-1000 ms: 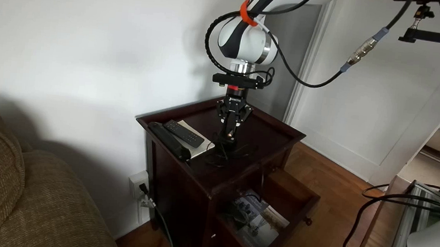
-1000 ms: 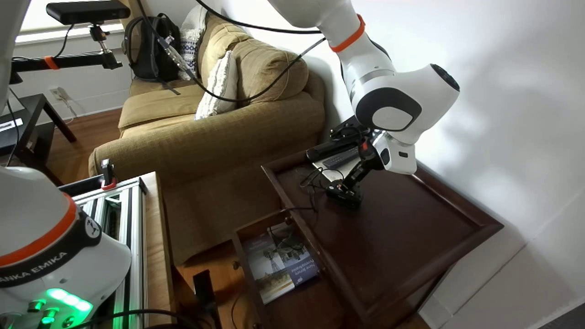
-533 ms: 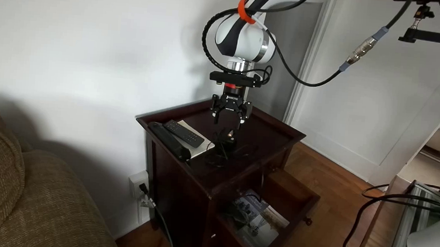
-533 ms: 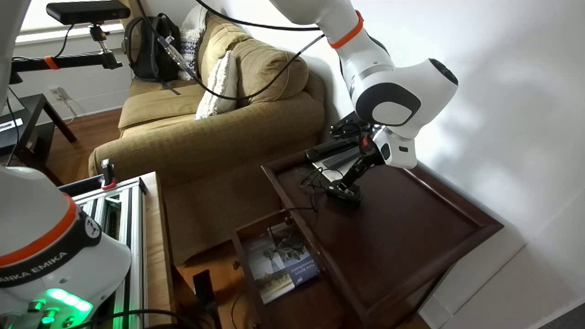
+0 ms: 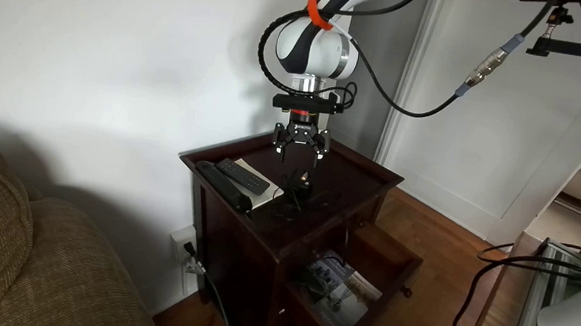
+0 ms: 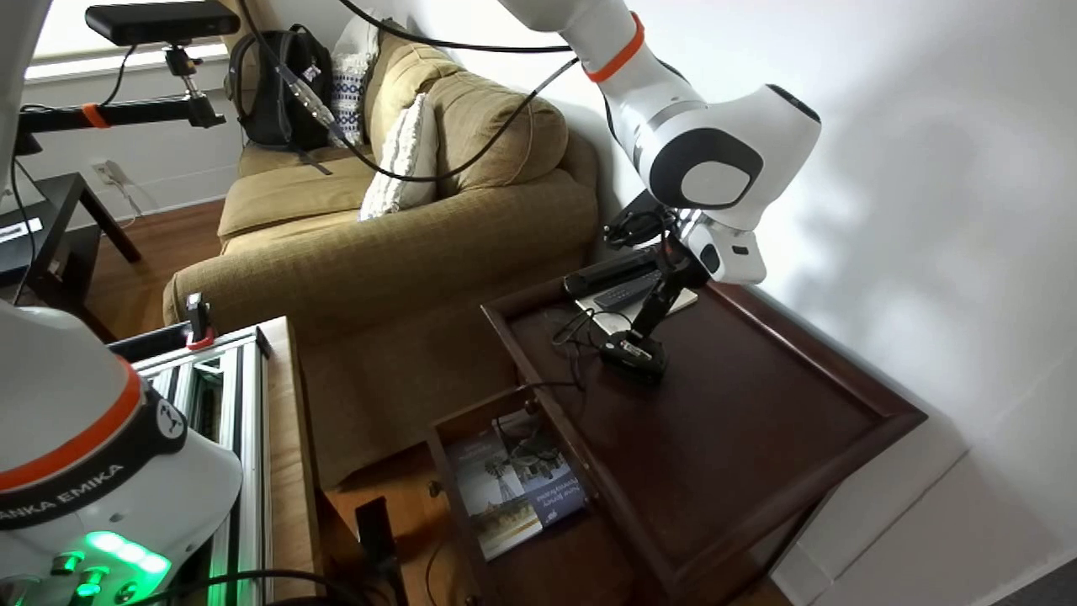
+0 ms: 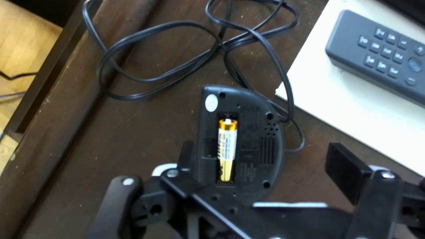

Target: Place the battery on top of the black object

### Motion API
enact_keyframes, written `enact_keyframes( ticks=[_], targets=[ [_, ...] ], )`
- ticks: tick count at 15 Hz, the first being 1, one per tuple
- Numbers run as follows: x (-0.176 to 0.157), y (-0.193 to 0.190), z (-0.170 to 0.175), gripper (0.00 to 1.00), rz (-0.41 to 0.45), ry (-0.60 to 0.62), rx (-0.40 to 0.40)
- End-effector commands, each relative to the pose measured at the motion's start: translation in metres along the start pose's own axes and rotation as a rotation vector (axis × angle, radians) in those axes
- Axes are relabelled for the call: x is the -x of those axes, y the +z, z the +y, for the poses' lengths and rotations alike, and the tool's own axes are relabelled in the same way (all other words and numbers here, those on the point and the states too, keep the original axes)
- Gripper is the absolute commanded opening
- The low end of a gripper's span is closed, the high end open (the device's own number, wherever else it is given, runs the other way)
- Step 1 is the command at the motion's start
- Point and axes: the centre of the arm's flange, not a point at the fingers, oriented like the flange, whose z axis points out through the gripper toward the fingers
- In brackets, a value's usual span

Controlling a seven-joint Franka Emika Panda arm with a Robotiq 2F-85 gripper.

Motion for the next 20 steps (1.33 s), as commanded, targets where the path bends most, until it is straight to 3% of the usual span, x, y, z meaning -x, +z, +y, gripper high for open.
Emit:
enact_keyframes(
  ticks=[1, 11, 17, 18, 20],
  targets=[
    [0.018, -0.027, 0.006, 1.00, 0.115, -0.160, 0.030],
    [0.078, -0.092, 0.028, 1.00, 0.242, -0.659, 0.067],
    [0.098, -0.111, 0.051, 1.00, 0.309, -0.751, 0.066],
    [0.082, -0.111, 0.030, 1.00, 0.282, -0.718, 0.069],
    [0.084, -0.114, 0.031, 1.00, 0.287, -0.719, 0.064]
  ],
)
